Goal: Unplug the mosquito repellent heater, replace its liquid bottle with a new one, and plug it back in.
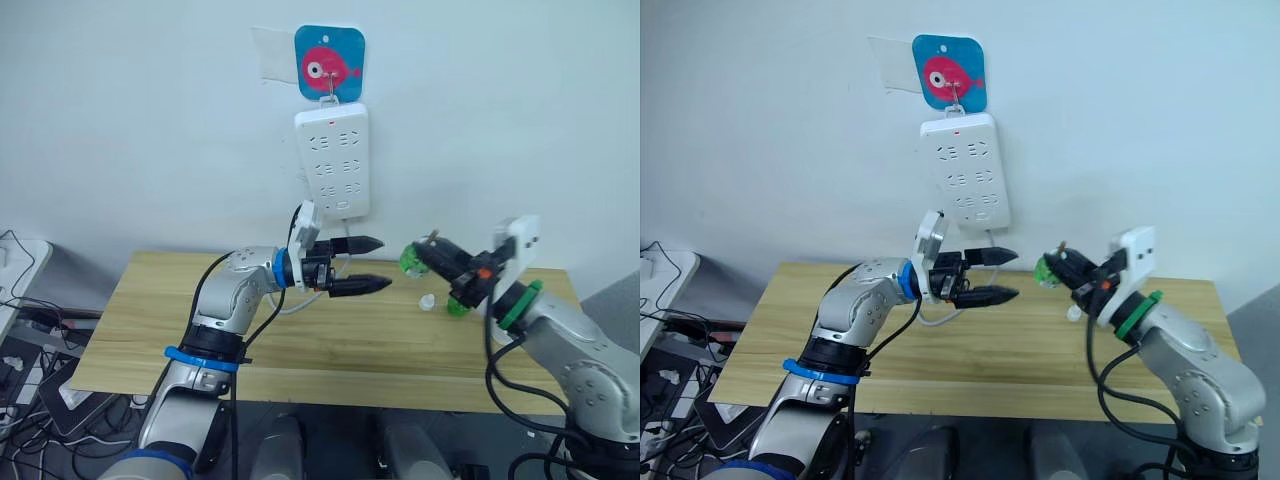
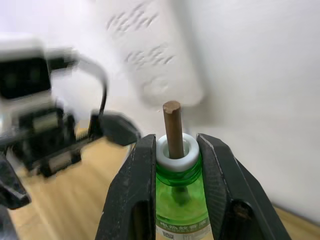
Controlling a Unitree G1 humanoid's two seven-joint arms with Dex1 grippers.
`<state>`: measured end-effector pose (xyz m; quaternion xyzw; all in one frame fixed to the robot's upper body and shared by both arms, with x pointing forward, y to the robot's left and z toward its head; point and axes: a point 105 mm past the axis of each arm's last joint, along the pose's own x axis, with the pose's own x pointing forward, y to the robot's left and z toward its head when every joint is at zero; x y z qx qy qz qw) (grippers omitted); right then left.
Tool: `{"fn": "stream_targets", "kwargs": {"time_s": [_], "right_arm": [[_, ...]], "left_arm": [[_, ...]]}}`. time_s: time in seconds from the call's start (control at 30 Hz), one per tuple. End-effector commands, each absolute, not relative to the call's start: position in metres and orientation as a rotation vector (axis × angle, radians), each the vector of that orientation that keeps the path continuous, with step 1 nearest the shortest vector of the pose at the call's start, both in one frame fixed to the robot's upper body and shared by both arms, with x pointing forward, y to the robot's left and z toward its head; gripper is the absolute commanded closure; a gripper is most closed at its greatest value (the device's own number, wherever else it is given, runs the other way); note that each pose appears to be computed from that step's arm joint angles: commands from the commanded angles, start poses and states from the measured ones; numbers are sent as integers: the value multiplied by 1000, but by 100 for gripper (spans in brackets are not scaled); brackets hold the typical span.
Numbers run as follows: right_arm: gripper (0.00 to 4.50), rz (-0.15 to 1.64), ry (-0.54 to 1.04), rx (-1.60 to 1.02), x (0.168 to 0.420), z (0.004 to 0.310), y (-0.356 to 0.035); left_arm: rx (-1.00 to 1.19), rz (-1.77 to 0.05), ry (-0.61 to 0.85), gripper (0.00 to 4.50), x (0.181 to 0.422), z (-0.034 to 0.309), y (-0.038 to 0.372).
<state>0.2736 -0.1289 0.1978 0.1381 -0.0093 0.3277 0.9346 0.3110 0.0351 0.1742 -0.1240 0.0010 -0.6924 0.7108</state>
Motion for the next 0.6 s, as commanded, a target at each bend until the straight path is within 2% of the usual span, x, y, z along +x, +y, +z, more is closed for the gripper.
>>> {"fn": "stream_targets", "kwargs": {"time_s": [0.03,0.27,0.6], "right_arm": [[364,650,-112,485,263,230,-132],[364,630,-129,826,267,260,-142],[364,677,-55,896,260,262,-133]], "left_arm": [[-439,-1535,-23,0,307,194,31],[-543,-1514,-120,0,307,210,3],[-656,-1503,-175,0,302,221,-18]]}}
